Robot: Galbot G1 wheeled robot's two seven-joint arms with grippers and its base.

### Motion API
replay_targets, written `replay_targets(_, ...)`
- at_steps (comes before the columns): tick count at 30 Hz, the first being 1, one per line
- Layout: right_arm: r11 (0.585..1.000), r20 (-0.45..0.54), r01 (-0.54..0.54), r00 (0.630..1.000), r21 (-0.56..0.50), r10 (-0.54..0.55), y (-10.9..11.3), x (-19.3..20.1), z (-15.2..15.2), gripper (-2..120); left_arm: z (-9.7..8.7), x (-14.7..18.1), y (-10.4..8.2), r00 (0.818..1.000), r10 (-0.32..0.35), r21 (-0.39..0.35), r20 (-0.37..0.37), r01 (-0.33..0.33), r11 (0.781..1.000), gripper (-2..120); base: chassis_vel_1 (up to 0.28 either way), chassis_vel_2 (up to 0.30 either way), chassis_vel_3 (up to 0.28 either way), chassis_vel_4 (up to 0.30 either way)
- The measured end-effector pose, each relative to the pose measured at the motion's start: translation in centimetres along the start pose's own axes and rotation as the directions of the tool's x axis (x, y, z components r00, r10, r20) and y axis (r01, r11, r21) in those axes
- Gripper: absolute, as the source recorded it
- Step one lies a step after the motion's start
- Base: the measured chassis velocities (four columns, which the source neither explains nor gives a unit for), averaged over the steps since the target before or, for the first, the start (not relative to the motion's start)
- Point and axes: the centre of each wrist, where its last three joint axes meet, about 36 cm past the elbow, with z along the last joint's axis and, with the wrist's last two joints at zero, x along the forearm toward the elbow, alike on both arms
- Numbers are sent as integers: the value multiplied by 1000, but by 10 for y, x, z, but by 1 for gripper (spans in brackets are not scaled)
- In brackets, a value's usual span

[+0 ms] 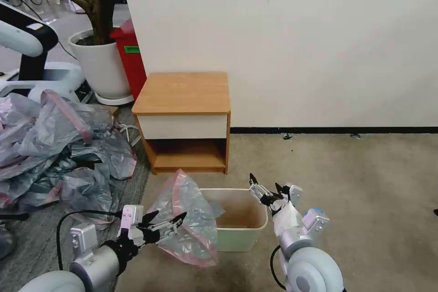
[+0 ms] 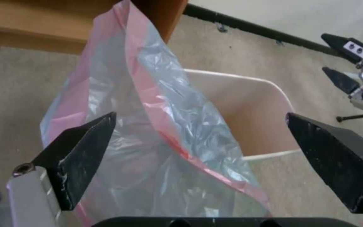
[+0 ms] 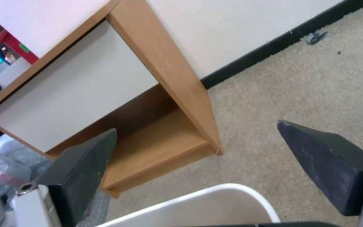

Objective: Pick up the garbage bag from the table and place it over the trash can.

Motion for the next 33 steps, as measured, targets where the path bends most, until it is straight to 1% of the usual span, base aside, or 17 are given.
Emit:
replay_targets(16,1000,4,-8,1000,5,8,-4,0,1,98,11,-20,6,1000,-1,53,-11,2,999,100,0,0,0,0)
replay_targets(26,1000,4,-11,1000,10,11,-5,-2,2,98,17,-33,8,1000,11,88,-11,-10,996,100,0,0,0,0)
replay_targets(30,1000,5,-12,1000,10,12,-5,-3,2,98,19,-39,7,1000,22,97,-3,-22,995,100,0,0,0,0)
replay_targets(33,1000,6,-17,1000,13,17,-6,-5,2,98,22,-48,4,998,57,120,18,-59,991,100,0,0,0,0)
